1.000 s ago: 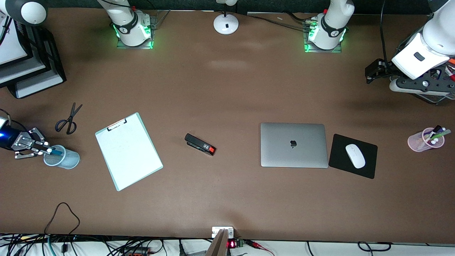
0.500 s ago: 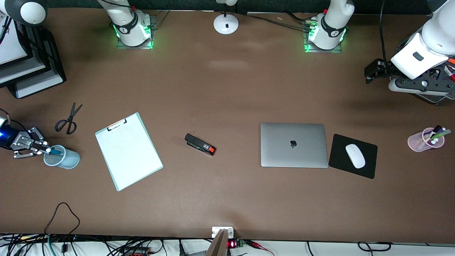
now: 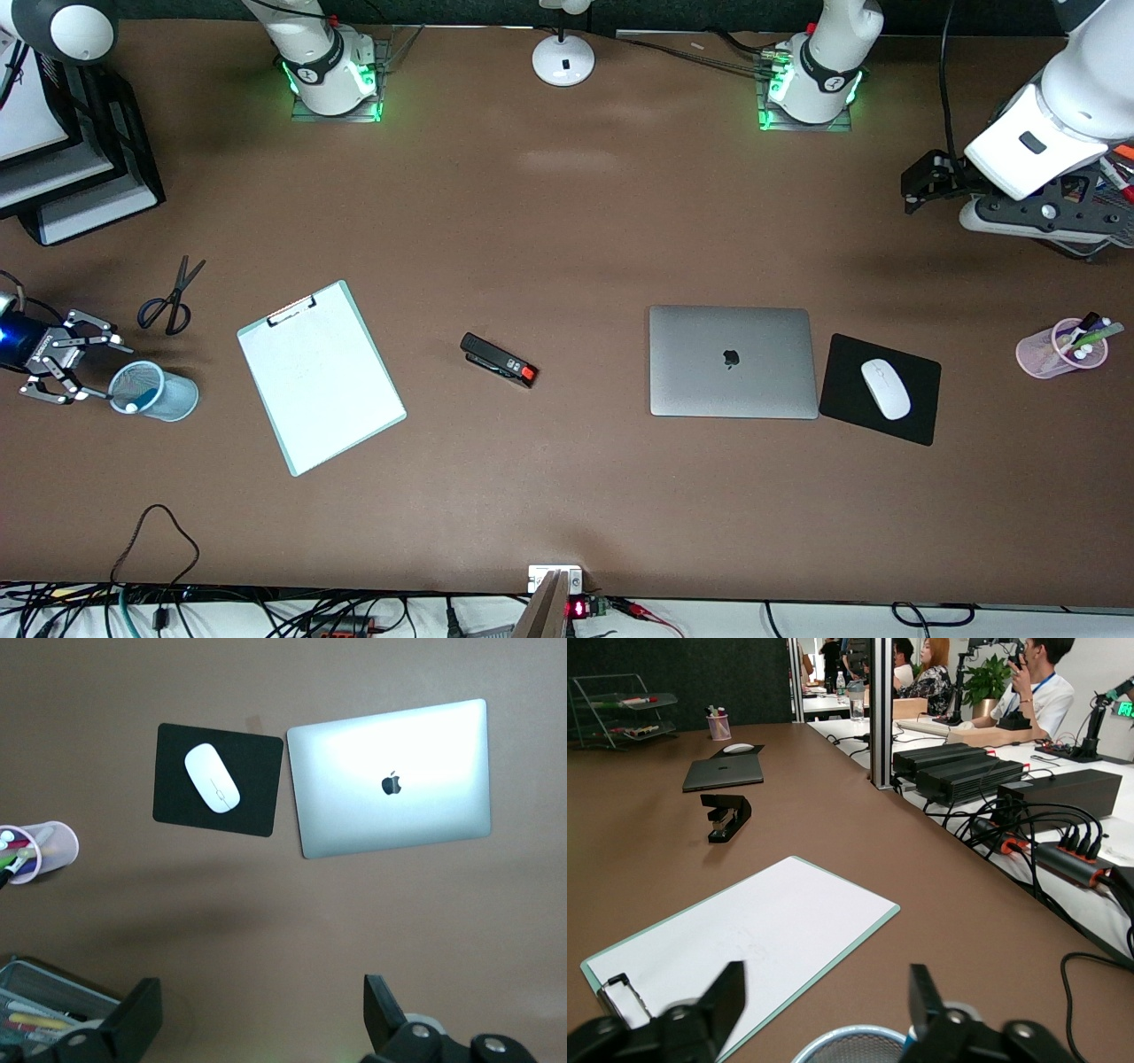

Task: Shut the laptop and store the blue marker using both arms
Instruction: 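Open the right gripper to release the marker into the cup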

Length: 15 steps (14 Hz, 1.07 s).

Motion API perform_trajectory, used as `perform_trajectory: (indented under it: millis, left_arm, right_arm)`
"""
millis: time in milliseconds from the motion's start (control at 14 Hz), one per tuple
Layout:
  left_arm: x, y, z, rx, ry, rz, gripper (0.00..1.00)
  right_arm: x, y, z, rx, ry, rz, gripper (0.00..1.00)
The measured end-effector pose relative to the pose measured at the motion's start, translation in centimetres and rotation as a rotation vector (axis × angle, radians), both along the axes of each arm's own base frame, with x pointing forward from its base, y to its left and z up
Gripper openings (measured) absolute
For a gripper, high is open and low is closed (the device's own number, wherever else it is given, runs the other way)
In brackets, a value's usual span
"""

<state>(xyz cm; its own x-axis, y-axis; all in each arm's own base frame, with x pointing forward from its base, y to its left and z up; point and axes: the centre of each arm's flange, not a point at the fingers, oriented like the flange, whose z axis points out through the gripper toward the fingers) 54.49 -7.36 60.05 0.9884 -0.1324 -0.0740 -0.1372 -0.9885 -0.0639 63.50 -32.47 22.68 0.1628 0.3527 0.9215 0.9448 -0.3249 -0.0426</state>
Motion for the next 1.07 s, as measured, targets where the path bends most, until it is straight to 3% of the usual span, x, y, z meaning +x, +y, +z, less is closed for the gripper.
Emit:
perform_trajectory:
  millis: [71,214,500,714,1071]
  left_arm:
    - [0.2,0.0,-0.1,0.0,-0.001,0.0,1.0]
    - [0.3,0.0,-0.1,-0.001,-0.003,0.0,1.0]
    - [0.3,-0.1,0.2,-0.002,-0.009,-0.002,1.0]
    - [0.3,-0.4,0.2,-0.002,-0.01,-0.005,1.0]
    - [0.2,-0.4,0.2,-0.002,-0.01,-0.006,1.0]
  right_arm:
    - [0.1,0.0,0.2,0.002,0.01,-0.006,1.0]
    - [0.2,0.0,0.6,0.008,0.04,-0.016,1.0]
    - [0.9,0.6,3.4,-0.024,0.168,-0.03,1.0]
    - [1.9,2.8,7.9,-0.1,0.295,-0.036,1.0]
    - [4.2,9.0,15.5,-0.3,0.517,-0.129,1.0]
